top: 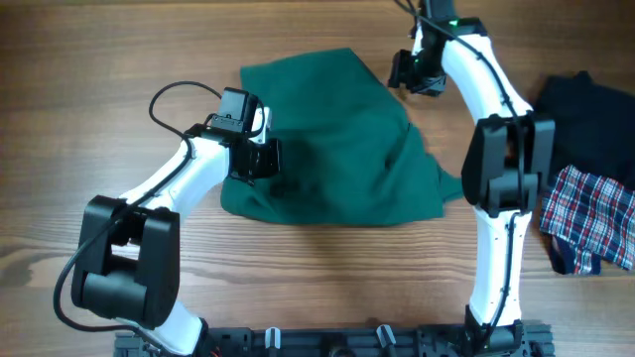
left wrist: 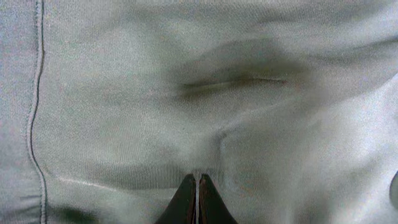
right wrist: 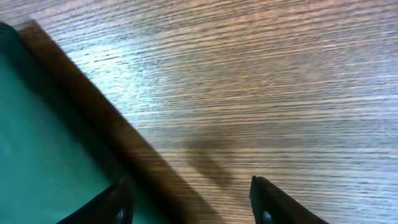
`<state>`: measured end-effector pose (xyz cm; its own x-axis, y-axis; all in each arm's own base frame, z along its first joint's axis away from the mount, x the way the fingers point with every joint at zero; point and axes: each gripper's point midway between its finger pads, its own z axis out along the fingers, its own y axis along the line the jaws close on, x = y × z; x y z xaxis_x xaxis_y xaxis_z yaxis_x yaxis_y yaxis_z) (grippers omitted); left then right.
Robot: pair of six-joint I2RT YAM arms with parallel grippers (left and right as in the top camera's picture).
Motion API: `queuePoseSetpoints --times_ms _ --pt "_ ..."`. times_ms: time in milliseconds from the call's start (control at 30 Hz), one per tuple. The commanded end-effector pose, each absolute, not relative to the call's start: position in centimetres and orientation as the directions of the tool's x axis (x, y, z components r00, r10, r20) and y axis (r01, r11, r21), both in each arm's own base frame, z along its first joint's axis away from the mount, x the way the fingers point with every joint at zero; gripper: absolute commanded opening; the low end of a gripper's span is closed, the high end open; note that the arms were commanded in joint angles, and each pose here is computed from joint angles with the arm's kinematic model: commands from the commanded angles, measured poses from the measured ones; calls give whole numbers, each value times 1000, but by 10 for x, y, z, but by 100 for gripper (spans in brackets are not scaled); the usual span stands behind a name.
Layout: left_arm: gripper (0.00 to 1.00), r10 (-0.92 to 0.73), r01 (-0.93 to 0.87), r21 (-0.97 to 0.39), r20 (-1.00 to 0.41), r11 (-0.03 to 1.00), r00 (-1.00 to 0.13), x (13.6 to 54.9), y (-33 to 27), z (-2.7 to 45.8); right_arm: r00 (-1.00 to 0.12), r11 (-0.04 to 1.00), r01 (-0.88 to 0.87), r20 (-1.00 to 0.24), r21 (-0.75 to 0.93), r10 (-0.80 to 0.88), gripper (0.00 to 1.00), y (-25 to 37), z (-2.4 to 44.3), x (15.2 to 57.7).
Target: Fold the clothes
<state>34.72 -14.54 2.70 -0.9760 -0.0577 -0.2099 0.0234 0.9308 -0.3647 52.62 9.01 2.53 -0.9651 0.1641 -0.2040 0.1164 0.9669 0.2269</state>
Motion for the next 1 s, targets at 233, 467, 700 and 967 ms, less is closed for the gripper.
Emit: queuePoseSetpoints --times_ms 233,467,700,967 --pt "4 -57 11 -355 -180 935 -982 345 -147 14 -992 923 11 -112 385 59 54 131 0 510" --pt "4 -56 12 -355 -180 935 -982 345 -147 14 -996 890 -10 -85 456 32 43 144 -11 506" --pt "4 -56 12 -355 -180 935 -982 345 -147 14 -991 865 57 -73 498 108 4 135 -2 514" --pt "4 -56 13 -355 -184 935 -981 346 -147 14 -954 916 93 -229 391 195 4 87 75 530"
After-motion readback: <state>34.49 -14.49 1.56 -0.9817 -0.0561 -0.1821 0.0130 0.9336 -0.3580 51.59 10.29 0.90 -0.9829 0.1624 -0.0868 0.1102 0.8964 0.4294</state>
